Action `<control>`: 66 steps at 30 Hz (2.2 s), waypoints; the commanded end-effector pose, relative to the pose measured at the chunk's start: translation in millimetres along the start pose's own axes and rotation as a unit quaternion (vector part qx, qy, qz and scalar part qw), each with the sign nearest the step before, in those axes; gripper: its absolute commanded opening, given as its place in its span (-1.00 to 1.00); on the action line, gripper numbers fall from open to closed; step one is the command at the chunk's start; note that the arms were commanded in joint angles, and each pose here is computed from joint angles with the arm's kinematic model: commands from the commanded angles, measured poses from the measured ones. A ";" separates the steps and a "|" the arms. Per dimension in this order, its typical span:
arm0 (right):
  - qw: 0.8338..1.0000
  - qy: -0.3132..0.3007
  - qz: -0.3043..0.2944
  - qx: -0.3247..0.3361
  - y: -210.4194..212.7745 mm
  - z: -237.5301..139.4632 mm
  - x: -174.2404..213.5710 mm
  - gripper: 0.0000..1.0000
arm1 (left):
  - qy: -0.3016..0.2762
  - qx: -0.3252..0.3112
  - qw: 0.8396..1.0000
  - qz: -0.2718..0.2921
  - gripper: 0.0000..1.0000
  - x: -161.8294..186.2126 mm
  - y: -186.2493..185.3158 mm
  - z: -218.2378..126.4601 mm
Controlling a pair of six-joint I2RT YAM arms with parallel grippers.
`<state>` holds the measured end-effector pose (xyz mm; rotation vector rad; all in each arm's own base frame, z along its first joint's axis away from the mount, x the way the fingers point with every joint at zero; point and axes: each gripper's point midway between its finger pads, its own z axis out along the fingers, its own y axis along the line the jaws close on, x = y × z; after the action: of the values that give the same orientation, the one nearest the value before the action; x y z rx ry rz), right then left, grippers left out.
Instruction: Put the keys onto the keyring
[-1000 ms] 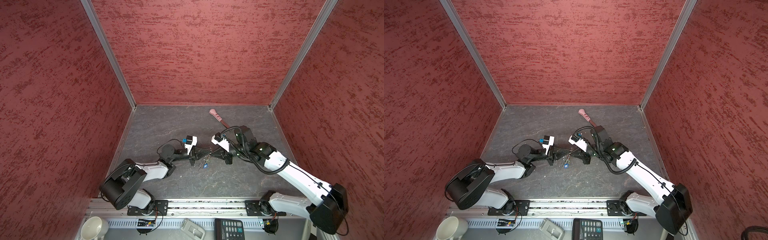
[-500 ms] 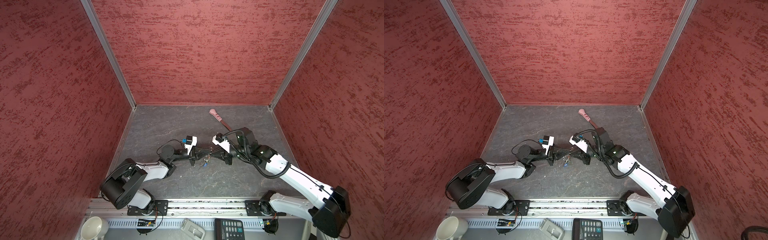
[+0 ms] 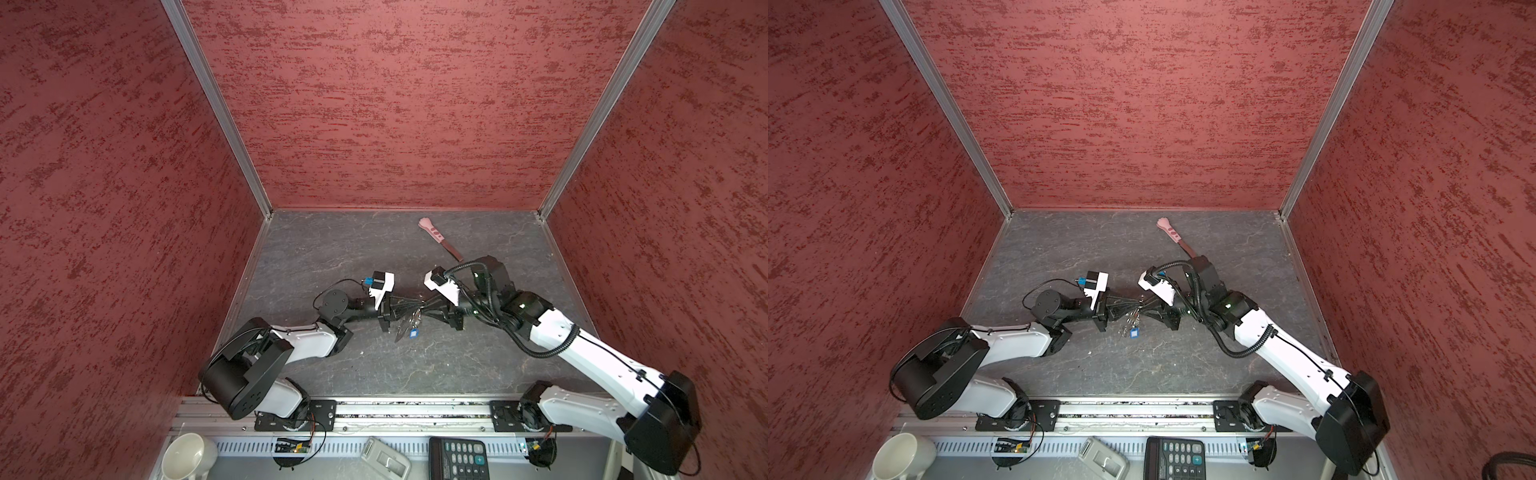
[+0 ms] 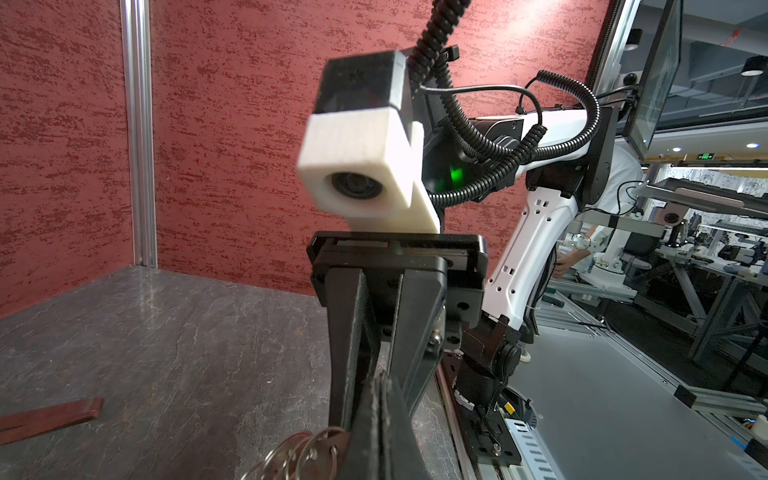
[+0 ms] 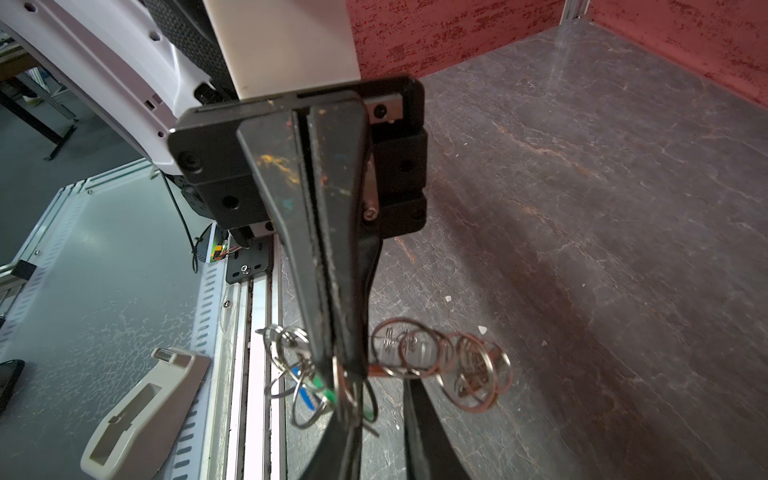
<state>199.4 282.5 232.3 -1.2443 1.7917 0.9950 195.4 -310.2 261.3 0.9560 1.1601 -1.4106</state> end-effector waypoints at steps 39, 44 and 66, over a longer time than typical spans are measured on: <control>0.998 -0.041 -0.056 -0.001 13.4 -17.7 -24.7 -1.00 | 0.011 -0.003 0.999 0.044 -1.00 -3.1 -2.8 -1.6; 0.998 0.039 -0.035 0.015 4.6 -19.7 -15.6 -1.00 | 0.077 -0.039 0.995 0.057 -0.63 14.0 7.7 -8.2; 0.982 0.177 -0.059 -0.008 0.1 -0.6 -10.9 -1.00 | 0.098 -0.021 0.995 -0.002 -0.44 20.9 10.3 -16.7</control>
<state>201.5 280.3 224.4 -1.5661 2.0406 0.7586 203.4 -296.4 222.4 1.0678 1.3838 -1.2734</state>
